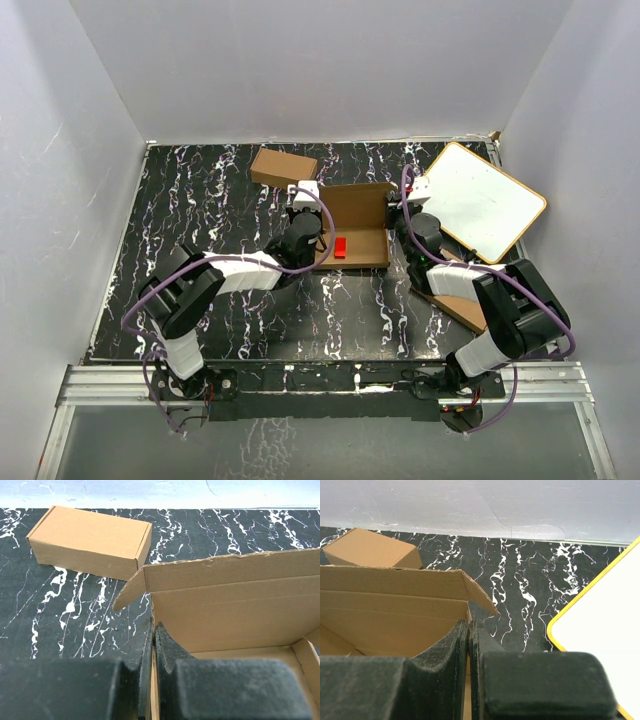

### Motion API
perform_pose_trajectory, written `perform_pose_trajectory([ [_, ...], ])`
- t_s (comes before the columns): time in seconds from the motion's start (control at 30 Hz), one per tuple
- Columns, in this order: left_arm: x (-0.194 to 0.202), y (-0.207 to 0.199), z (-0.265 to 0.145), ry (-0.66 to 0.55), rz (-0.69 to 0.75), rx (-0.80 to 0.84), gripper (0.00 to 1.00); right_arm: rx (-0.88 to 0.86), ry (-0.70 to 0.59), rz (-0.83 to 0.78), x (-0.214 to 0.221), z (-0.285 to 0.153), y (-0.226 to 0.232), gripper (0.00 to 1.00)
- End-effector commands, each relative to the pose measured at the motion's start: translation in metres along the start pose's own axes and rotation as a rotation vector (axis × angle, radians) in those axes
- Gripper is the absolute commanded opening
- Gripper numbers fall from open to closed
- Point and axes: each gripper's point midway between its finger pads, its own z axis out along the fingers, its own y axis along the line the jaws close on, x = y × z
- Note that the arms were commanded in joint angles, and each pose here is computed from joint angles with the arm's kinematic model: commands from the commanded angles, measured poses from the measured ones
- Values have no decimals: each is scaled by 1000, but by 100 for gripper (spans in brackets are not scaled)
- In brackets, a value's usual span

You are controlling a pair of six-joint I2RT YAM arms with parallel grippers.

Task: Fold the paper box

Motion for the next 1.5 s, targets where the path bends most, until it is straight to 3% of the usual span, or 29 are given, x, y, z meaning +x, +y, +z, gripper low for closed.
perform_pose_trajectory([
  [0.0, -17, -33, -22, -25, -70, 132, 0, -134, -53, 97, -25, -4, 36, 8],
  [1.17, 16, -42, -64, 54, -73, 168, 0, -167, 228, 176, 21, -33, 52, 12],
  [1.47, 18, -40, -70, 67, -77, 169, 0, -178, 273, 99, 31, -40, 49, 13],
])
